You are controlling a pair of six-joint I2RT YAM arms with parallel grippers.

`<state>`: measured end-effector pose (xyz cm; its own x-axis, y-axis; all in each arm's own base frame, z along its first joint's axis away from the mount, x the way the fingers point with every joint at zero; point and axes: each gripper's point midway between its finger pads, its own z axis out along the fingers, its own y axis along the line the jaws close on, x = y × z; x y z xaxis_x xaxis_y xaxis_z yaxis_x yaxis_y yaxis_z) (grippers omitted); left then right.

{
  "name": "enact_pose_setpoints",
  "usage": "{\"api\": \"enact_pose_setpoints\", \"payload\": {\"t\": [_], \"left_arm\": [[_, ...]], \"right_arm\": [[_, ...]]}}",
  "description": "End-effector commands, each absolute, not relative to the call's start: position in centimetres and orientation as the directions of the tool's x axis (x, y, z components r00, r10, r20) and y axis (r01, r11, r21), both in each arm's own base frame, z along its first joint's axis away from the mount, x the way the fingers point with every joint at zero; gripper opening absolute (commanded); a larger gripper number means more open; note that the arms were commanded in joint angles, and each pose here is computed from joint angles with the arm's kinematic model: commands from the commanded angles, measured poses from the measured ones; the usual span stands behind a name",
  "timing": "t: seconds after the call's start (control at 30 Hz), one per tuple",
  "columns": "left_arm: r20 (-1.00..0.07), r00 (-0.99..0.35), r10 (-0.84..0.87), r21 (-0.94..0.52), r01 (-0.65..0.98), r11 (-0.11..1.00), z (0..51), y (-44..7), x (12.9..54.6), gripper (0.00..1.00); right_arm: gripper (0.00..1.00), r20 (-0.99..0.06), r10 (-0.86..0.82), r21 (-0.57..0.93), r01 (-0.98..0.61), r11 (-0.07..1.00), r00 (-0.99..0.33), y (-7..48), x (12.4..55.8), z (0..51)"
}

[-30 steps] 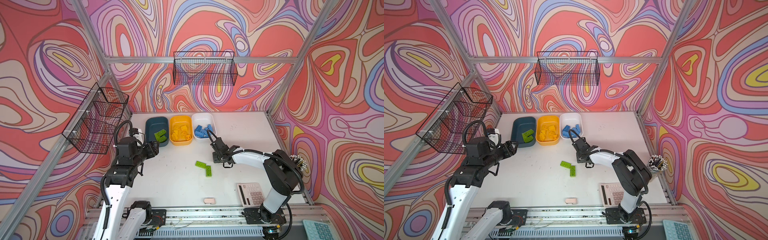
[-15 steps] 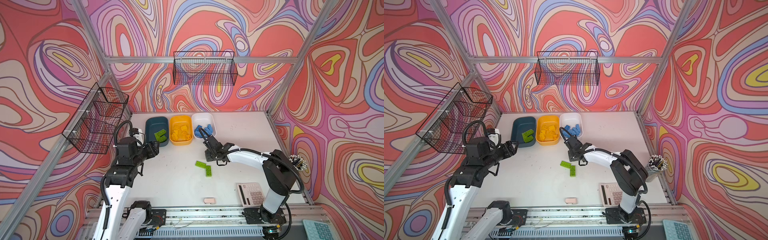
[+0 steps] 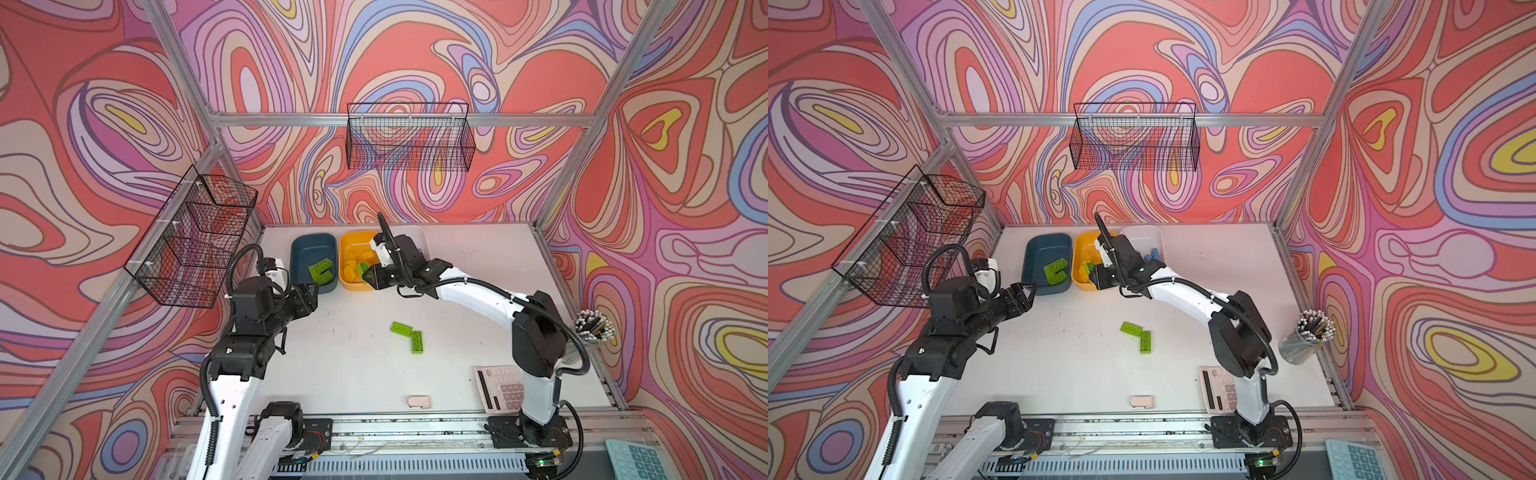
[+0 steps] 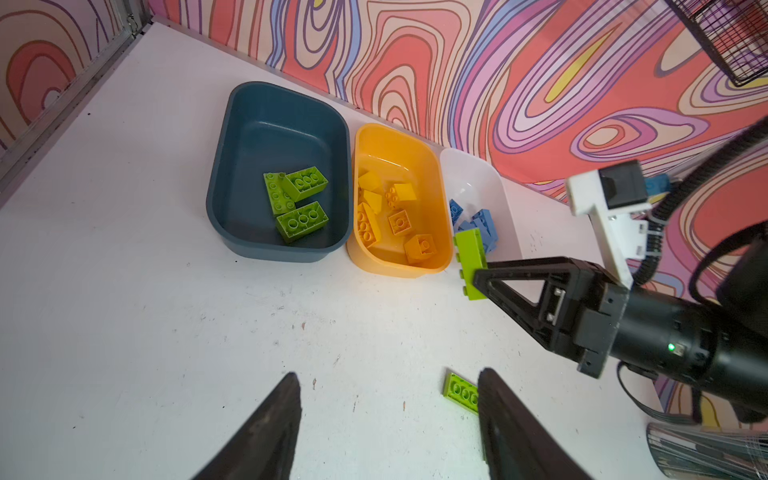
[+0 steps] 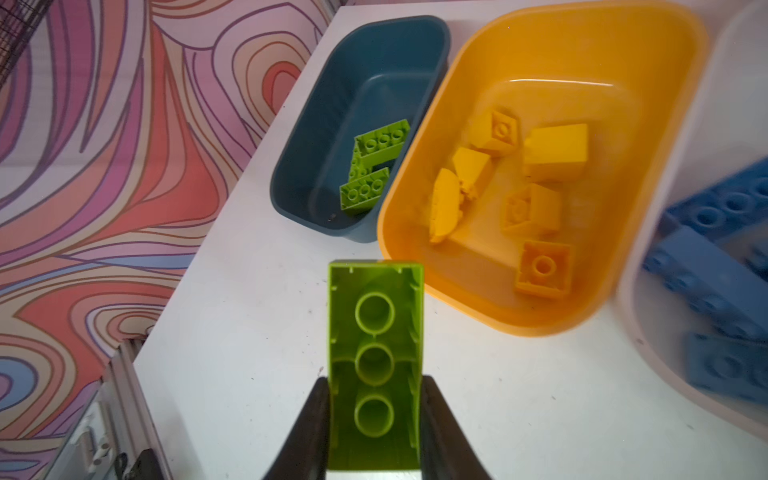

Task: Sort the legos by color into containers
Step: 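Carry the green brick into the dark teal tub and release it with the right gripper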

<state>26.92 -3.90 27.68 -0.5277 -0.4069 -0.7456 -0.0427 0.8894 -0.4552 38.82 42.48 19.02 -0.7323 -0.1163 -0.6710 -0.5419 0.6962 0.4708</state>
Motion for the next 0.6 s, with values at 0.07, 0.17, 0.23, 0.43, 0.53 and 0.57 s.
{"api": "enact_pose_setpoints", "payload": {"t": [0.07, 0.17, 0.23, 0.43, 0.53, 0.57], "left_arm": [[-0.755, -0.512, -0.410, -0.466, -0.021, 0.885, 28.1, -4.1, 27.1, 0.67], [-0.749, -0.519, -0.412, -0.475, -0.013, 0.880, 28.0, -4.4, 27.1, 0.67], [-0.747, -0.523, -0.411, -0.477, -0.010, 0.879, 28.0, -4.5, 27.2, 0.67], [-0.742, -0.533, -0.407, -0.479, -0.003, 0.878, 27.8, -4.7, 27.2, 0.67], [-0.739, -0.536, -0.407, -0.483, 0.001, 0.875, 27.8, -4.8, 27.3, 0.67], [-0.740, -0.536, -0.407, -0.484, 0.002, 0.875, 27.8, -4.8, 27.2, 0.67]], "right_arm": [[0.28, -0.674, -0.096, 0.563, -0.595, 0.574, -0.732, 47.1, 39.7, 20.3], [0.28, -0.683, -0.074, 0.581, -0.603, 0.547, -0.726, 49.1, 40.9, 20.5], [0.28, -0.697, -0.066, 0.583, -0.618, 0.528, -0.714, 50.5, 41.4, 20.4], [0.28, -0.713, -0.030, 0.612, -0.642, 0.462, -0.701, 54.1, 43.1, 19.8], [0.28, -0.725, 0.001, 0.617, -0.648, 0.446, -0.689, 55.2, 43.9, 19.4], [0.28, -0.731, 0.018, 0.619, -0.651, 0.440, -0.682, 55.5, 44.2, 19.4]]}}
